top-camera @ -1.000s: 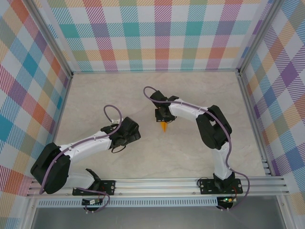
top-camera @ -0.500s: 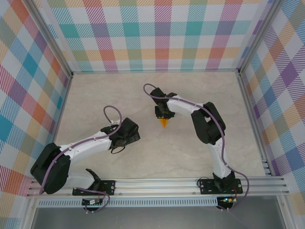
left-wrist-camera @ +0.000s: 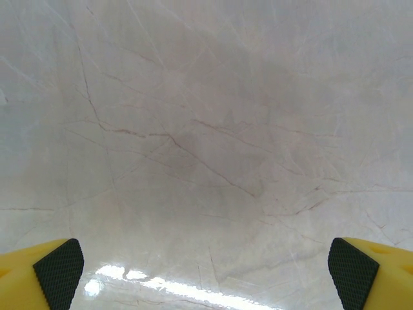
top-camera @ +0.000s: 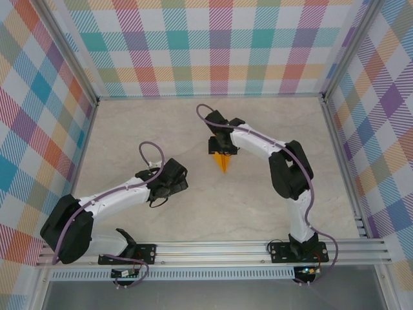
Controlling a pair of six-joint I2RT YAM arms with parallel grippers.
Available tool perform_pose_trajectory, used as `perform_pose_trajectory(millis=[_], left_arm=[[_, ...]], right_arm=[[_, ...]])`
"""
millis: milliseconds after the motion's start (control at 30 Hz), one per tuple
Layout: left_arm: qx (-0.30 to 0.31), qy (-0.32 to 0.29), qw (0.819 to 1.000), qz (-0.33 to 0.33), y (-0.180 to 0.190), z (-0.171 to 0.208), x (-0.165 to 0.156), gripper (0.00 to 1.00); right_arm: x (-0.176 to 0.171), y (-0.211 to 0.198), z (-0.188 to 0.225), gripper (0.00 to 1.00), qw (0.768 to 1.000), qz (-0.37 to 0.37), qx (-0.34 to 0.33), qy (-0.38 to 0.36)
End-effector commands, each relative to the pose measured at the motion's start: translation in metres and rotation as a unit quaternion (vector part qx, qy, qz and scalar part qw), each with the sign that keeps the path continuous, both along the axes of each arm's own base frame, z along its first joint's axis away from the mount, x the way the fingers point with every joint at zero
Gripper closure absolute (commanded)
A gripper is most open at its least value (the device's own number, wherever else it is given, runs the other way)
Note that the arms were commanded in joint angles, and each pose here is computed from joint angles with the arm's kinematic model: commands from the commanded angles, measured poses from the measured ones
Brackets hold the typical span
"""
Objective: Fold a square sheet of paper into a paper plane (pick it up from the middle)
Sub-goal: Move the paper plane to the top-center of the table, then reset both arms
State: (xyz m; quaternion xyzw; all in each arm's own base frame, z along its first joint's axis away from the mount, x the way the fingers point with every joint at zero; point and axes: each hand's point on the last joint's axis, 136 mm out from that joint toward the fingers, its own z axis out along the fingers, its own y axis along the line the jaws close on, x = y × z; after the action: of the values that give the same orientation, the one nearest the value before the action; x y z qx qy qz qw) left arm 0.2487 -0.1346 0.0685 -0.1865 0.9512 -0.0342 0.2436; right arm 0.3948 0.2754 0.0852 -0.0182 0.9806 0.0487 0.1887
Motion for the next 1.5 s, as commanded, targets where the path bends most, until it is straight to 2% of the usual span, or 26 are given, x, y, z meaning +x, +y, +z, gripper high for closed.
perform_pose_trajectory(millis=[0,133,267,400,500,633,800,900,1067,1233,1467], left_arm=[[0.011,-0.032,0.999,0.019,0.013,0.026,0.013,0.00],[0.009,-0.053,0.998,0.027,0.023,0.045,0.024,0.00],[0.025,-0.093,0.995,0.028,0.043,0.069,0.038,0.00],[0.049,-0.139,0.988,0.039,0.070,0.092,0.051,0.00],[0.082,-0.164,0.981,0.063,0.095,0.099,0.057,0.00],[0.121,-0.193,0.968,0.110,0.130,0.096,0.061,0.00],[0.136,-0.226,0.952,0.156,0.165,0.087,0.064,0.00],[0.158,-0.255,0.946,0.122,0.168,0.079,0.072,0.00],[0.165,-0.278,0.943,0.080,0.169,0.081,0.081,0.00],[0.175,-0.263,0.947,0.060,0.174,0.062,0.086,0.00],[0.147,-0.285,0.947,-0.005,0.160,0.041,0.102,0.00]], right_arm=[[0.000,0.001,0.068,0.26,0.998,0.002,0.040,-0.053],[-0.002,-0.013,0.105,0.16,0.993,-0.006,0.065,-0.095],[-0.003,-0.051,0.138,0.02,0.984,-0.032,0.052,-0.168],[-0.006,-0.110,0.154,0.00,0.970,-0.083,0.026,-0.228],[-0.010,-0.160,0.147,0.00,0.960,-0.137,-0.002,-0.245],[-0.022,-0.227,0.113,0.00,0.942,-0.207,-0.031,-0.263],[-0.044,-0.277,0.066,0.00,0.925,-0.251,-0.048,-0.281],[-0.048,-0.283,0.047,0.00,0.928,-0.228,-0.070,-0.288],[-0.049,-0.293,0.044,0.00,0.927,-0.220,-0.089,-0.290],[-0.051,-0.304,0.023,0.00,0.920,-0.219,-0.098,-0.310],[-0.024,-0.284,0.024,0.00,0.919,-0.147,-0.070,-0.360]])
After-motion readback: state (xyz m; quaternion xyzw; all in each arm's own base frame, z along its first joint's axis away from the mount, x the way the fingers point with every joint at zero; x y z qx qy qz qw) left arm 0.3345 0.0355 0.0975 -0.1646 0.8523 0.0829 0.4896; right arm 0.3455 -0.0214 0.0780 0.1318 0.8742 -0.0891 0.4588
